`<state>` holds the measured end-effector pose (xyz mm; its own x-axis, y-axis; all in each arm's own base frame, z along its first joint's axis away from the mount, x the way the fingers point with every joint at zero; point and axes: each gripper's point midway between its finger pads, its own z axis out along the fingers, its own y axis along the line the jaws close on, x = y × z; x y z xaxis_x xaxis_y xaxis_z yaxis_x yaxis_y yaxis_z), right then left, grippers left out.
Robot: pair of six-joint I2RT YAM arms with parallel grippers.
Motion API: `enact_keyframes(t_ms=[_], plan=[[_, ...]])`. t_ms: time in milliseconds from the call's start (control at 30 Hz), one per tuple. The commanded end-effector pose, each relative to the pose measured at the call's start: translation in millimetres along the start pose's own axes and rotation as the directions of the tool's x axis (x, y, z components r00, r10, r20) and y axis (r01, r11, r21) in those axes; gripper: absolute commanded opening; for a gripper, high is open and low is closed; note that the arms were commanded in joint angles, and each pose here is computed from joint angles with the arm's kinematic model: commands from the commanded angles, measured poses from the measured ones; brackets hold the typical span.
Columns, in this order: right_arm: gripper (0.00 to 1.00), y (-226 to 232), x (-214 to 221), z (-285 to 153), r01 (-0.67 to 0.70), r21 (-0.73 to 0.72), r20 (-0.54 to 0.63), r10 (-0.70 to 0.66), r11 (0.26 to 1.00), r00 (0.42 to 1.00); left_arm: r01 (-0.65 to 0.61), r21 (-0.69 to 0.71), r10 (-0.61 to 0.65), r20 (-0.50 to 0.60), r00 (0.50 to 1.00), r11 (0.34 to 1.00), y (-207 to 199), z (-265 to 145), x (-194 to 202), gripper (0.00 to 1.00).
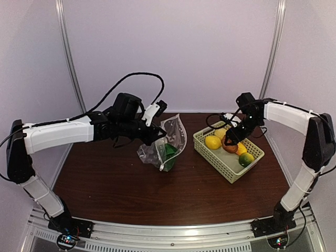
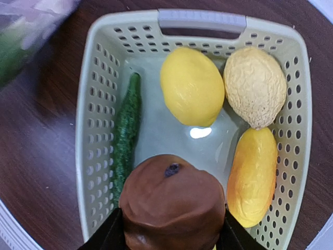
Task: Place the food in the zip-top bag and seal the zipper
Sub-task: Pick up the fake vegetable from the bin, then place the fake vegetable in the zipper food storage bag.
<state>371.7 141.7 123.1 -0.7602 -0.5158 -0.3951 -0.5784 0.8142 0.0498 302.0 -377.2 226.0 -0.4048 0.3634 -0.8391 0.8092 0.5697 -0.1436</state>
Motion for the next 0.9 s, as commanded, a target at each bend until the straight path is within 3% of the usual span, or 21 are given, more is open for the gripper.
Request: enact_keyframes(t_ms=[0,167,333,433,600,733,867], plan=[[0.33,37.3,-34.9,-69.1,0.074,-0.129,0.214,-0.045,0.989,0.976,0.014,0.065,-0.020,0.090,0.996,0.998,-9.0,-2.7,-20.1,0.00],[0.35,91.4,-76.1,-136.1,0.197,-0.319,0.482,-0.020,0.927,0.876,0.052,0.096,-0.063,0.121,0.991,0.994,-12.4,2.1,-30.1,0.00],[0.34,139.0,-106.4,-169.2,0.328,-0.367,0.616,-0.037,0.871,0.787,0.103,0.131,-0.119,0.117,0.986,0.986,-16.0,9.8,-35.0,0.00],[0.33,171.7,-121.3,-177.7,0.386,-0.418,0.639,-0.036,0.823,0.768,0.135,0.150,-0.155,0.129,0.980,0.979,-17.4,12.8,-39.3,0.00],[0.31,210.8,-130.2,-163.0,0.423,-0.491,0.619,-0.037,0.761,0.785,0.175,0.169,-0.203,0.169,0.964,0.970,-19.0,8.9,-54.8,0.00],[0.31,223.2,-131.7,-141.6,0.431,-0.494,0.606,-0.057,0.755,0.793,0.182,0.206,-0.221,0.187,0.957,0.962,-25.2,1.8,-69.1,0.00],[0.31,214.7,-137.5,-120.4,0.417,-0.425,0.602,-0.094,0.803,0.793,0.187,0.242,-0.238,0.203,0.950,0.952,-32.4,-8.6,-80.7,0.00]])
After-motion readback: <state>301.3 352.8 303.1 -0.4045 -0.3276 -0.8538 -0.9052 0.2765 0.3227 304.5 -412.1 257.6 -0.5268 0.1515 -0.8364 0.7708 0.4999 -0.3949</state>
